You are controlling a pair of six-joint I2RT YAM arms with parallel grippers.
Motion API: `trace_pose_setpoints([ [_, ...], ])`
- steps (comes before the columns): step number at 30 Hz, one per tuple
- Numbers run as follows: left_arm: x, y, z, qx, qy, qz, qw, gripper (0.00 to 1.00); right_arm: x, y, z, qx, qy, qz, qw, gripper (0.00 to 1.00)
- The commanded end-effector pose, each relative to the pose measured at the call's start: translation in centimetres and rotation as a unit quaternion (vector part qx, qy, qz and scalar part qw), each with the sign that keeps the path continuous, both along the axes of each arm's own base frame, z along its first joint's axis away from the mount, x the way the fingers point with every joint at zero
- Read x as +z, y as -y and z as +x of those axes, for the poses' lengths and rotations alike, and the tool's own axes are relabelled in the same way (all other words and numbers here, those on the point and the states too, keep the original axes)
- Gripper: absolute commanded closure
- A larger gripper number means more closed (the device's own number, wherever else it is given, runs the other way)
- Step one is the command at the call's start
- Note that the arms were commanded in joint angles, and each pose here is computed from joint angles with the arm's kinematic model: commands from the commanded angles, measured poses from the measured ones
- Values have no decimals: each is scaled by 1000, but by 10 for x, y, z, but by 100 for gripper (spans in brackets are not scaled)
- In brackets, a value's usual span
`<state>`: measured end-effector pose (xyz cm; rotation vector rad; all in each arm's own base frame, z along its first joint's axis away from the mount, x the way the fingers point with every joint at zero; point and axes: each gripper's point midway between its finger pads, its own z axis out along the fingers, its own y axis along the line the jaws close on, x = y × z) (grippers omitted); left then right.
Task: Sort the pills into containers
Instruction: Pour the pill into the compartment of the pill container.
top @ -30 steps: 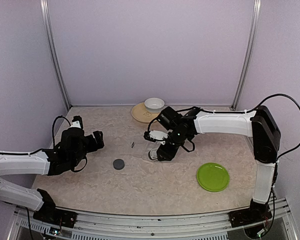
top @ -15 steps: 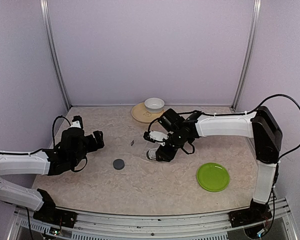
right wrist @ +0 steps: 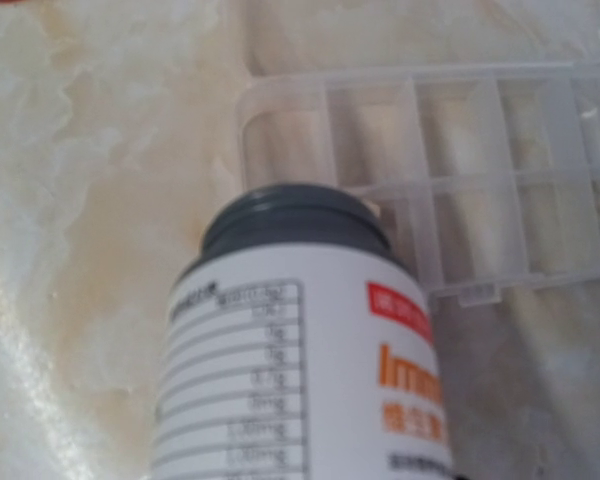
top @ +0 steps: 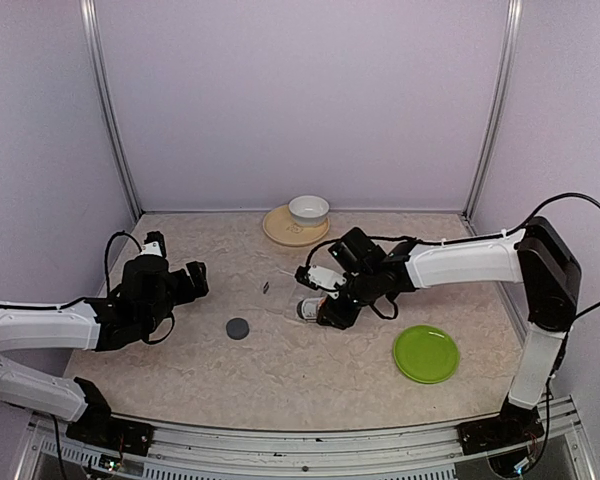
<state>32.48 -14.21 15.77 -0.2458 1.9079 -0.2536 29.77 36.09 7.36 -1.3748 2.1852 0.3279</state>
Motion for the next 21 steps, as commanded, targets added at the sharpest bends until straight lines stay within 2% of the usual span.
trace_pose_setpoints([
  [1,1,-1,1,2,4,-6,1000,1,23,-1,11,-18,42,44,998,90],
  [12,2,-1,1,3,5,-7,1000,1,24,-10,7,-7,67,108,992,90],
  [21,2,-1,1,3,5,-6,1000,1,16,-8,7,-18,76,128,989,91],
])
